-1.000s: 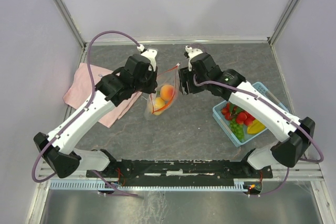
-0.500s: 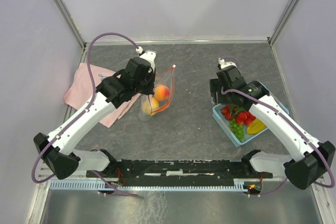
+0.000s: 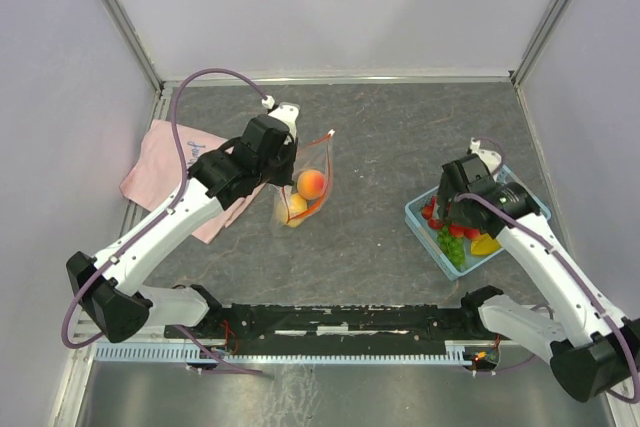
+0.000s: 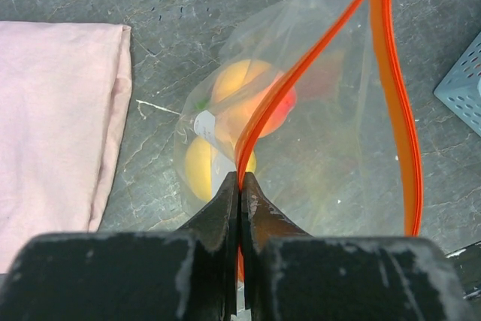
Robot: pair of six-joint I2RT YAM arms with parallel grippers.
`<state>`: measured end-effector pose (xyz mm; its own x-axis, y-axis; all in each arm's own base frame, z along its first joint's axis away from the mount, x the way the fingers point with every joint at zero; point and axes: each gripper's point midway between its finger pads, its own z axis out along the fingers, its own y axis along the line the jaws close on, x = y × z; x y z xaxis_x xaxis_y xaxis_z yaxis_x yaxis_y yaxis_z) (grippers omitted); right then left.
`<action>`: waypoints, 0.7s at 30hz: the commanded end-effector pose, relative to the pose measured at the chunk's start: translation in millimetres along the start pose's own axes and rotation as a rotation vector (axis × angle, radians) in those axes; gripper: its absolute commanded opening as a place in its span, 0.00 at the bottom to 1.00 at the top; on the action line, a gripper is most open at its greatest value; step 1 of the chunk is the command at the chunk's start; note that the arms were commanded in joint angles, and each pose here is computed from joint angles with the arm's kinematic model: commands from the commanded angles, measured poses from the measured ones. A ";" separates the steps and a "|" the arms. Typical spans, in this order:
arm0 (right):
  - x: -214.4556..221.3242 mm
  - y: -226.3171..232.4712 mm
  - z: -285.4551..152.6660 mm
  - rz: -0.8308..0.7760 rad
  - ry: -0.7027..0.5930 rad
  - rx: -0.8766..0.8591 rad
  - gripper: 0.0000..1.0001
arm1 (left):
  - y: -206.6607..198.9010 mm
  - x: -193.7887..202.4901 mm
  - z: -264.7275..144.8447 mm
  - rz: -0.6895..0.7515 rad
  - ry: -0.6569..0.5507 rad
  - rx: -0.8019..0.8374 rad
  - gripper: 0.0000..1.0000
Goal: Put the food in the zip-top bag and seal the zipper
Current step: Pick up the fake fruit from the bin.
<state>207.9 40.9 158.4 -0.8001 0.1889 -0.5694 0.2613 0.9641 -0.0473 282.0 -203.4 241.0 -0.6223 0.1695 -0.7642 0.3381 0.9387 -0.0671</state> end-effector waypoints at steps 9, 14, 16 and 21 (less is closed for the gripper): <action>6.4 -38.0 27.9 0.293 -0.027 0.117 0.89 | 0.5 -14.9 -6.6 0.018 -0.086 0.034 0.03; 17.9 -55.6 44.3 0.388 0.023 0.161 0.89 | 1.9 -12.7 -4.0 0.014 -0.079 0.031 0.03; 21.6 -58.7 51.4 0.435 0.030 0.154 0.88 | 3.2 -12.6 -3.6 0.012 -0.079 0.029 0.03; 25.5 -58.6 69.0 0.508 0.075 0.091 0.87 | 3.6 -11.2 -1.9 0.007 -0.077 0.036 0.03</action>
<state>190.3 -28.7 92.5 -0.6290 0.6031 -0.4905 0.6759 0.7360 0.0382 283.5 -197.9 233.0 -0.6271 0.1554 -0.7633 0.3279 0.9415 -0.0778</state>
